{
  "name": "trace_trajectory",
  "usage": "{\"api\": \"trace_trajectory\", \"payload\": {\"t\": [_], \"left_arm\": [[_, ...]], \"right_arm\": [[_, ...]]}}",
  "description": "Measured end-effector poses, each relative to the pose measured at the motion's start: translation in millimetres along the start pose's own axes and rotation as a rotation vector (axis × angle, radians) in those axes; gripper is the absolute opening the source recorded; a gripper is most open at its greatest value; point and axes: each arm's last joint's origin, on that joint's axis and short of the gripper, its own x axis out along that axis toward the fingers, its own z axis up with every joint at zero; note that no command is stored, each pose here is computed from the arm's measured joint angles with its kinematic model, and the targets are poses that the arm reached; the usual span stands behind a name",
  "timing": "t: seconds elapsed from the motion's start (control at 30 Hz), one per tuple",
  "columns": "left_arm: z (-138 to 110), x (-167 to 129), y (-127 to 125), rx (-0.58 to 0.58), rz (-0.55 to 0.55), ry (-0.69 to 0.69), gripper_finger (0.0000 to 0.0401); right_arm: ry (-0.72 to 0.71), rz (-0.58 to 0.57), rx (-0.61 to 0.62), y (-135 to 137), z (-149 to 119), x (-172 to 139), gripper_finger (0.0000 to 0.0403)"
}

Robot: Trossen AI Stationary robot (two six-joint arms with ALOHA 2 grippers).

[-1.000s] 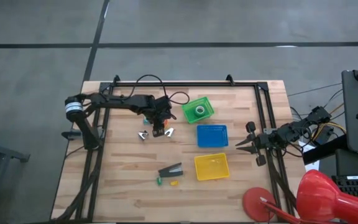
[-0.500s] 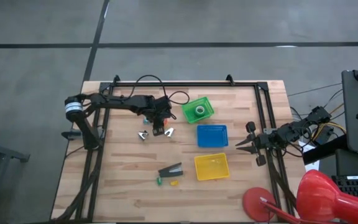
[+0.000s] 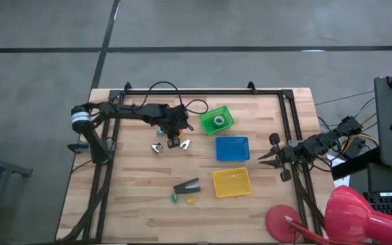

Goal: Pick and place Stapler, Stapler remover, tape
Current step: Put the orange tape into the green bin

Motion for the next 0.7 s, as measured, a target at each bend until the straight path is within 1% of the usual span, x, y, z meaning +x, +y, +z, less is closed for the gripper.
{"api": "trace_trajectory", "payload": {"t": [0.2, 0.43, 0.57, 0.7], "left_arm": [[14.6, -12.7, 2.1, 0.006, 0.007, -0.051, 0.0060], [35.6, -31.9, 4.9, 0.028, 0.012, -0.140, 0.0039], [46.4, -42.3, 5.7, 0.036, 0.012, -0.188, 0.0047], [53.2, -49.8, 4.9, 0.043, -0.037, -0.225, 0.0054]], "right_arm": [[0.000, 0.000, -0.001, 0.0, 0.0, 0.0, 0.0052], [0.000, 0.000, 0.000, 0.0, 0.0, 0.0, 0.0052], [0.000, 0.000, 0.001, 0.0, 0.0, 0.0, 0.0052], [0.000, 0.000, 0.001, 0.0, 0.0, 0.0, 0.0052]]}}
